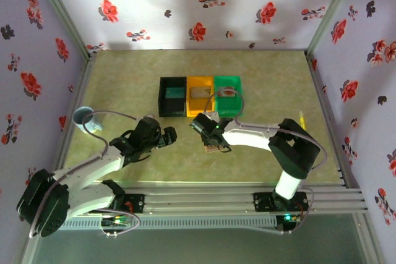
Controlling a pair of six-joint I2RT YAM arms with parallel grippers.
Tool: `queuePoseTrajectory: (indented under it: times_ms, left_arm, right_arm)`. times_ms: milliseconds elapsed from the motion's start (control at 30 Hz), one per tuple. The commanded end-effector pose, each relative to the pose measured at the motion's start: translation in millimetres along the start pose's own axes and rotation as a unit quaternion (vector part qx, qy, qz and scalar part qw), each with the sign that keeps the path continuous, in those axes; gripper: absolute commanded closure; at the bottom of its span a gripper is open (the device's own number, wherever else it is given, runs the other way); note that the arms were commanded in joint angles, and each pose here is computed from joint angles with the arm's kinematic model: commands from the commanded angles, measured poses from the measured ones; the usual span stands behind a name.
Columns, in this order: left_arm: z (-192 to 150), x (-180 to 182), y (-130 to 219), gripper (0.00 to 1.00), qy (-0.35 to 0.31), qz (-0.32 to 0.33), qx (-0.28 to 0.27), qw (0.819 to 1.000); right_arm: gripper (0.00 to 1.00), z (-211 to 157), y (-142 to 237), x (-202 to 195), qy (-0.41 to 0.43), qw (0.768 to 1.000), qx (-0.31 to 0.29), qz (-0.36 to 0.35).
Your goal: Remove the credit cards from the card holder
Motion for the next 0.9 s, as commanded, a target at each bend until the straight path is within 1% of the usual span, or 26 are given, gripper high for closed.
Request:
queuePoseTrajectory:
  times_ms: [0,167,333,533,867]
  left_arm:
    - [-2,0,-2,0.00,0.000,0.009,-0.001,1.000]
    - [-4,-1,-2,0.00,0.001,0.008,0.002,1.000]
    - [-5,-2,-2,0.00,0.000,0.006,0.003,1.000]
    - [-7,-2,-3,0.00,0.000,0.006,0.007,1.000]
    - [-11,-3,-6,0.00,0.001,0.006,0.012,1.000]
  right_arm:
    - [0.68,-7,-6,-4,-0.001,1.000,0.007,-0.027]
    - [0.69,-13,-9,-6,-0.011,0.999,0.017,-0.025]
    - [0.75,-18,-11,-11,-0.021,0.999,0.021,-0.033]
    - [0.78,-22,-11,-15,-0.030,0.999,0.025,-0.033]
    - [0.89,-23,-6,-17,-0.035,0.999,0.019,-0.016]
Point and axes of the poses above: each hand's point on the last joint's axis, 136 mm out from that joint toward the fingers, its own y axis back along the fingers, its own x axis along the line the jaws close on, z = x × y, the point moved 10 cm from there along y, back along the fingers, and after that the axes turned 7 degrees about -y, right-handed, at the moved point
